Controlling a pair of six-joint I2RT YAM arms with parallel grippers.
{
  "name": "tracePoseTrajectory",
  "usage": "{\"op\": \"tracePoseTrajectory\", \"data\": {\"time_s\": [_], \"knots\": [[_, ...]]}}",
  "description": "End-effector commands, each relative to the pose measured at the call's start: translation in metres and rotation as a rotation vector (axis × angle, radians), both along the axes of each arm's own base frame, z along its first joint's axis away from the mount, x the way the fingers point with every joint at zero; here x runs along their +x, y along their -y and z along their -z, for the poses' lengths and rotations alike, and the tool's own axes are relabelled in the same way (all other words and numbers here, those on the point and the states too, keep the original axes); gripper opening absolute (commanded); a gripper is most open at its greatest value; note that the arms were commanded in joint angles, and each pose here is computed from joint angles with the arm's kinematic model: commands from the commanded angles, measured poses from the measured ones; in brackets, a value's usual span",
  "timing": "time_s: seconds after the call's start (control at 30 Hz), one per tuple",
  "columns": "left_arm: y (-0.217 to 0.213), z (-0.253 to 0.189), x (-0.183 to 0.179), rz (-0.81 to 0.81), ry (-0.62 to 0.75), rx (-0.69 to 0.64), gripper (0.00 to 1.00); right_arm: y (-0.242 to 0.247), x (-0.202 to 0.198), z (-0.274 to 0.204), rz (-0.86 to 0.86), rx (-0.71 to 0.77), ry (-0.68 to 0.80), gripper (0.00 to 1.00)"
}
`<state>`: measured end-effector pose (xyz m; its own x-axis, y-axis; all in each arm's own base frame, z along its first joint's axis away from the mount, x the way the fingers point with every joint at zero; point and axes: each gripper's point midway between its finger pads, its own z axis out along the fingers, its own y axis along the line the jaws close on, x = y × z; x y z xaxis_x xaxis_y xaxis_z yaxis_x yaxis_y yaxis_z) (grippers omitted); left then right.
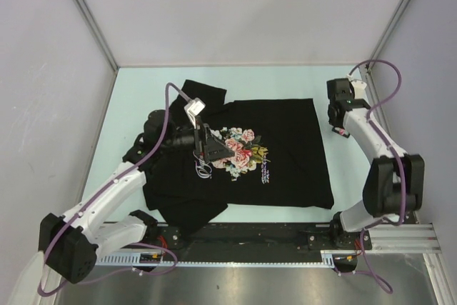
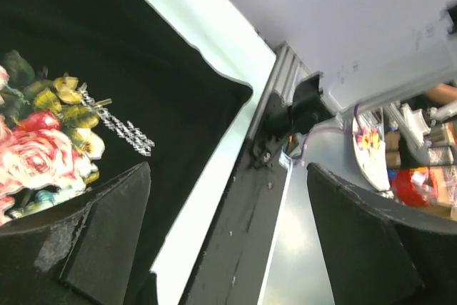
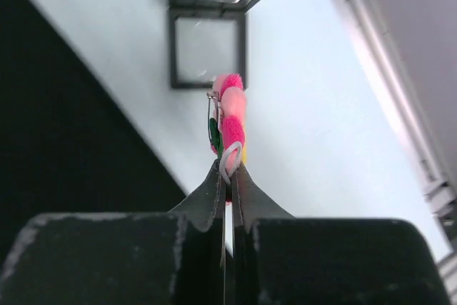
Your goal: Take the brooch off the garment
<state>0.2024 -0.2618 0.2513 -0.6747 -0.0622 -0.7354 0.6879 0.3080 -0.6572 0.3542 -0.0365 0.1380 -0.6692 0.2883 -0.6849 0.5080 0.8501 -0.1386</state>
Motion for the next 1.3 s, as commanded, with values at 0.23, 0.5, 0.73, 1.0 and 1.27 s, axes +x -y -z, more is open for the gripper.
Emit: {"op": "tracePoseTrajectory", "data": {"time_s": [0.23,0.5,0.73,1.0,1.27], "knots": [[0.014,0.0,-0.029,0.071,0.106,0.133,0.97,0.043,0.026,0.003,0.08,-0.358,-0.153,0.0],[0.016,0.007,-0.028,0.071,0.088,0.146,0.97,0.045,0.04,0.025,0.061,-0.405,-0.217,0.0],[0.016,0.012,-0.025,0.061,0.077,0.16,0.98,0.041,0.054,0.046,0.018,-0.424,-0.25,0.0],[0.017,0.017,-0.023,0.06,0.066,0.169,0.98,0.043,0.068,0.053,0.001,-0.554,-0.292,0.03],[0.017,0.021,-0.021,0.057,0.055,0.172,0.98,0.039,0.078,0.062,-0.021,-0.638,-0.332,0.25]]}}
